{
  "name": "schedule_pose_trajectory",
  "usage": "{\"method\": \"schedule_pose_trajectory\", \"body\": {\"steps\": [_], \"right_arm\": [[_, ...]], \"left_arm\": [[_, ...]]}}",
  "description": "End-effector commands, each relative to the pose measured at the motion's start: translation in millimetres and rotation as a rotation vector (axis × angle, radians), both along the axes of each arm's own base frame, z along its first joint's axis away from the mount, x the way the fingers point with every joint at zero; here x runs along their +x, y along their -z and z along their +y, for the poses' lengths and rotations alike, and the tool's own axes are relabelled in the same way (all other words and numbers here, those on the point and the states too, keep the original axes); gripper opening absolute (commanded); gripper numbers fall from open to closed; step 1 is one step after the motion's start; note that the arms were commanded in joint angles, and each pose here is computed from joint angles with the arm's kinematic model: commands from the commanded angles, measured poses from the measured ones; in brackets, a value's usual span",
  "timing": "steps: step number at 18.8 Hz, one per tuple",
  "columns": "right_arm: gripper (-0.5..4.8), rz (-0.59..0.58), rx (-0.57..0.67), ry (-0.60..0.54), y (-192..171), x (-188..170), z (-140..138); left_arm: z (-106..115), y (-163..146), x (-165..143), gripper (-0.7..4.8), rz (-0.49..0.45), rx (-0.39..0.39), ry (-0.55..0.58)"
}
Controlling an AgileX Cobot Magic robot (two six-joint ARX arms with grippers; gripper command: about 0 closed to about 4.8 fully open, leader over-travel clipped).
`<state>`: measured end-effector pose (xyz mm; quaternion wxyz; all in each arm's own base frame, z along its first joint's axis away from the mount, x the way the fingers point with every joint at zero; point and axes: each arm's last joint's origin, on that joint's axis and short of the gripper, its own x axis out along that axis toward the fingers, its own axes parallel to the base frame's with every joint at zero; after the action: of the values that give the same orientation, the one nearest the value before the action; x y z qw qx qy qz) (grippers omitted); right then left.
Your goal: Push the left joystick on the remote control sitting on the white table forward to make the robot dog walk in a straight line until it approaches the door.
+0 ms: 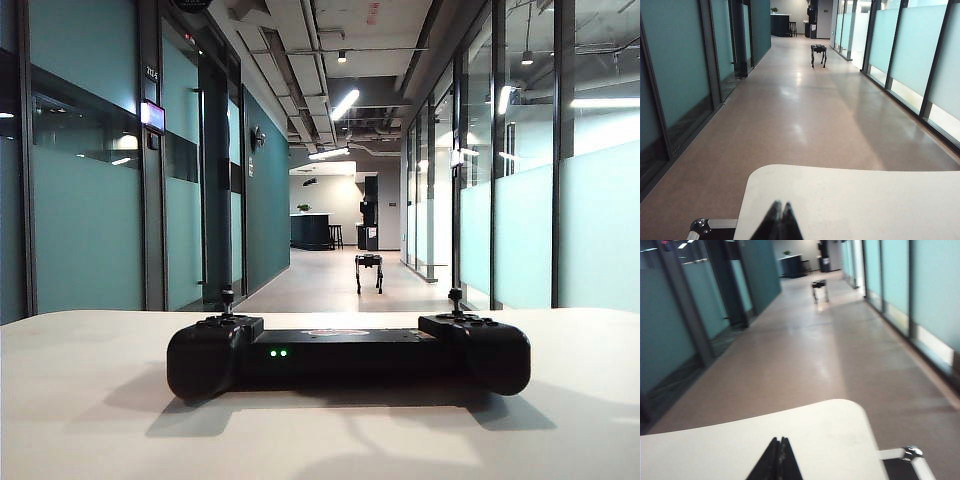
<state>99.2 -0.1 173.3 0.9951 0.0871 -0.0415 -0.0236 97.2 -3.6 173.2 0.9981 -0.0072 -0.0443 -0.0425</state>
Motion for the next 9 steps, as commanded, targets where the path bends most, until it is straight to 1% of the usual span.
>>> {"method": "schedule_pose_trajectory", "body": {"steps": [1, 4, 6, 9], "right_arm": [[-0.05, 0.0, -0.018, 0.026, 1.4, 0.2, -2.2], [-0.05, 0.005, -0.027, 0.013, 1.8, 0.3, -1.8], [-0.05, 0.005, -0.03, -0.03, 1.8, 0.3, -0.5], [-0.05, 0.005, -0.031, -0.038, 1.8, 0.3, -0.3]], "left_arm": [[0.0, -1.8, -0.3, -0.05, -0.011, 0.002, -0.001], [0.0, -1.8, -0.3, -0.05, -0.011, 0.002, -0.001], [0.0, -1.8, -0.3, -0.05, -0.011, 0.002, -0.001], [0.0, -1.8, -0.3, -0.05, -0.011, 0.002, -0.001]]}}
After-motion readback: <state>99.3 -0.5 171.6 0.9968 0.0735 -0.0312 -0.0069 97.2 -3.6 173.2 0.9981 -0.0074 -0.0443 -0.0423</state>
